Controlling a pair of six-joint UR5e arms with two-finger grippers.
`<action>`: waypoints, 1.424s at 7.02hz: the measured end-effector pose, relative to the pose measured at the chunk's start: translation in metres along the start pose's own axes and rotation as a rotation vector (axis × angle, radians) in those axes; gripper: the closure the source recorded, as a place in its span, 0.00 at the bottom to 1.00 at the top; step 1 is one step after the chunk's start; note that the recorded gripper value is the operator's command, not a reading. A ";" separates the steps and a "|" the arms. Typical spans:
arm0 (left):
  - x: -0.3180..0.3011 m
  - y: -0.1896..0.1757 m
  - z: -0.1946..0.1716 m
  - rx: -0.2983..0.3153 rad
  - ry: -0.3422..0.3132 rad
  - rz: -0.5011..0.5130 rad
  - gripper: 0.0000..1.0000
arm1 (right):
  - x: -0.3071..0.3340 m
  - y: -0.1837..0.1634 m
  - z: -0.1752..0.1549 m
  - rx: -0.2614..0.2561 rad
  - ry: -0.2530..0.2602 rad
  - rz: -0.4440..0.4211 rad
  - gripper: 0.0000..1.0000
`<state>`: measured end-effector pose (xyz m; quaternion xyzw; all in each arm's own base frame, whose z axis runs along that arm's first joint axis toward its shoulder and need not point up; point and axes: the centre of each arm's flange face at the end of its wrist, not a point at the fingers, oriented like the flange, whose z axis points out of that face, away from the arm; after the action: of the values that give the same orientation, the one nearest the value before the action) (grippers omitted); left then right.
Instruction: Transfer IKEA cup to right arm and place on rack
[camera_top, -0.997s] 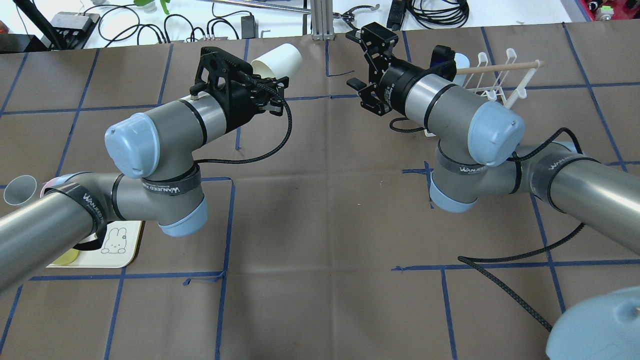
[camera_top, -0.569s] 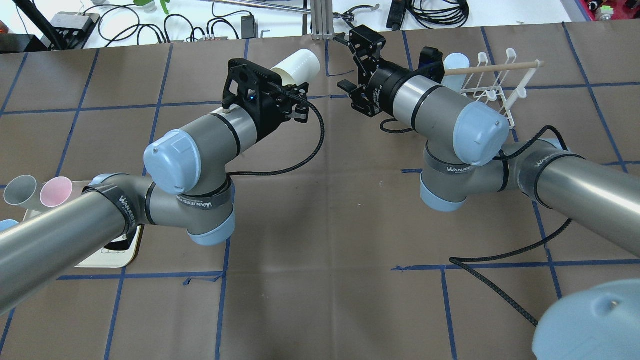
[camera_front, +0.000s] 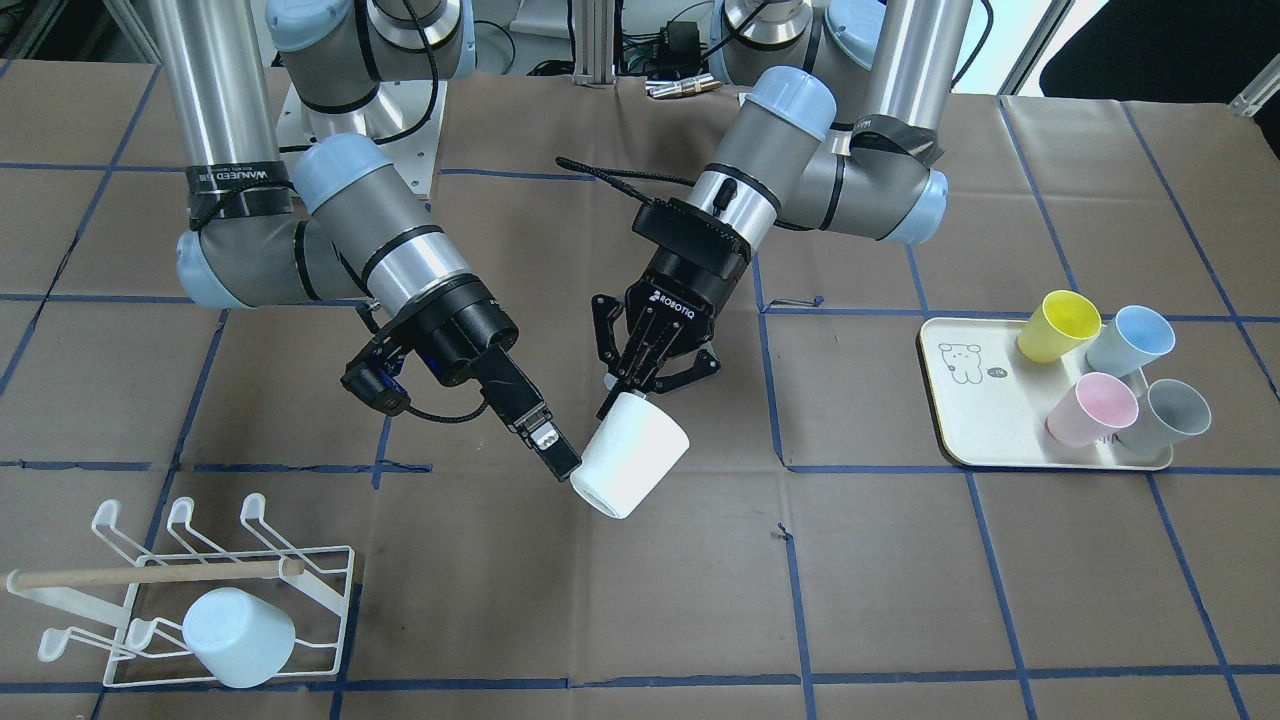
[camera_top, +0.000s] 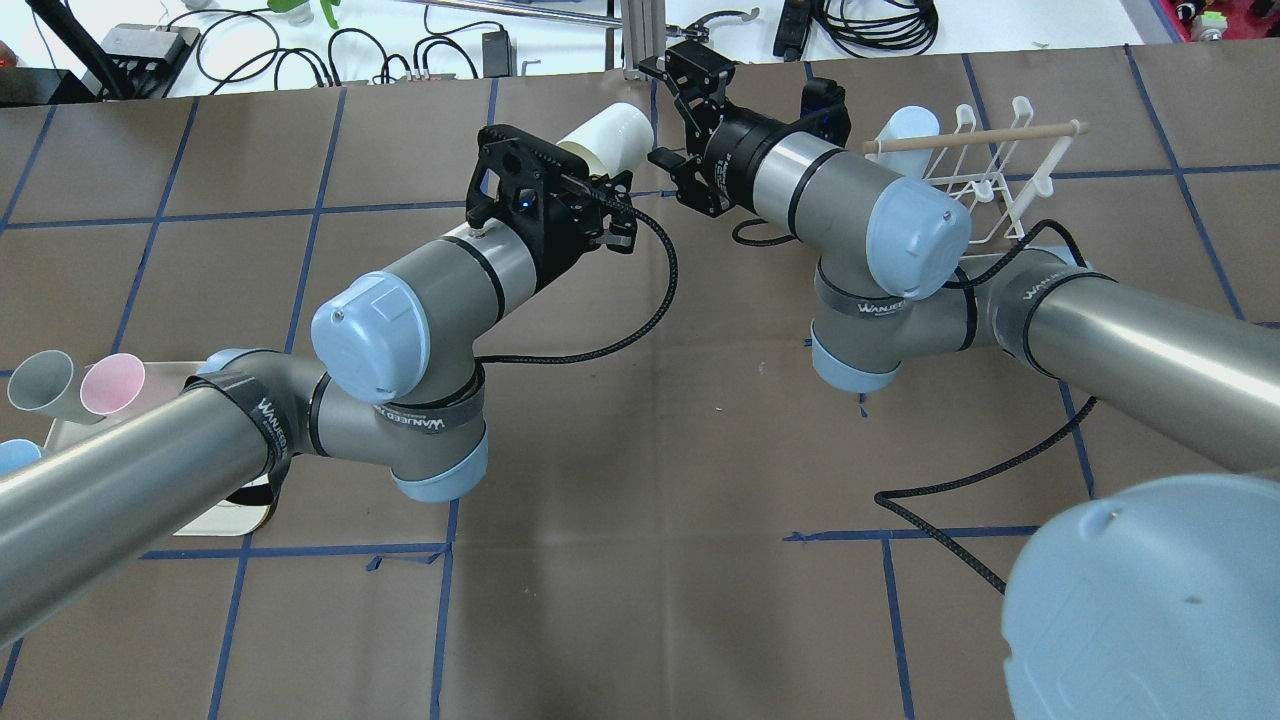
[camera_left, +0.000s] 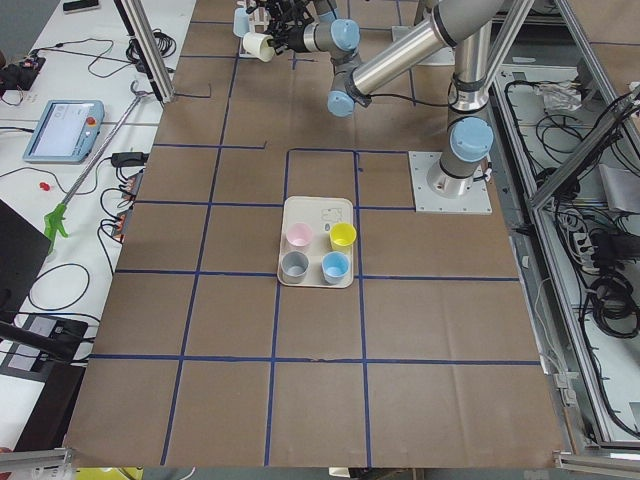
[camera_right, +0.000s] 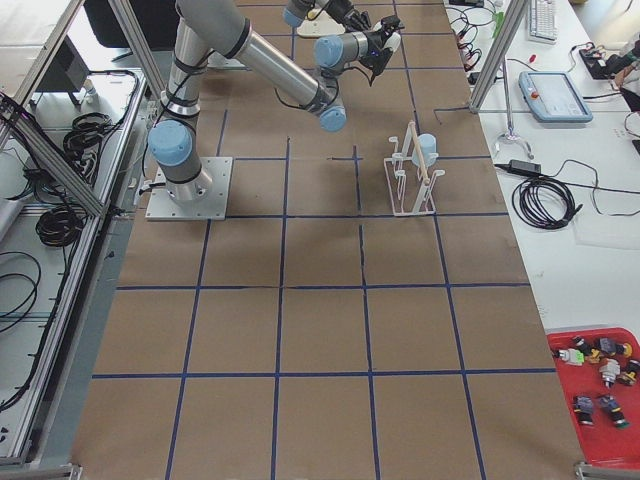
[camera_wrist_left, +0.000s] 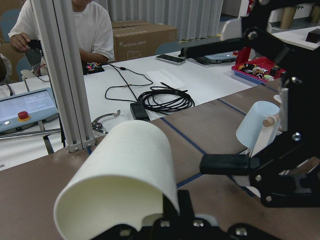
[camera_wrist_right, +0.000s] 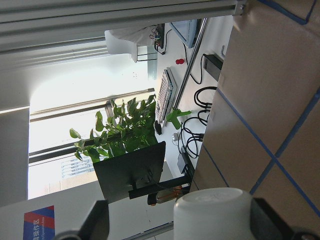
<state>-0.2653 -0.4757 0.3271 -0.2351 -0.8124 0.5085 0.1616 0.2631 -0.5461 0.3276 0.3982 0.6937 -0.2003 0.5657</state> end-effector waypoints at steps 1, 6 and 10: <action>0.000 0.000 0.000 0.000 0.001 0.000 1.00 | 0.003 -0.001 0.002 -0.002 0.012 0.005 0.01; 0.001 0.000 0.000 -0.001 0.001 0.001 1.00 | 0.012 0.004 0.005 -0.013 0.058 0.026 0.00; 0.001 0.000 0.000 -0.001 0.001 0.001 1.00 | 0.018 0.008 0.012 -0.026 0.085 0.037 0.01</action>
<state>-0.2662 -0.4751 0.3267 -0.2358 -0.8125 0.5080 0.1619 0.2764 -0.5438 0.3083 0.4121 0.7121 -0.1637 0.5443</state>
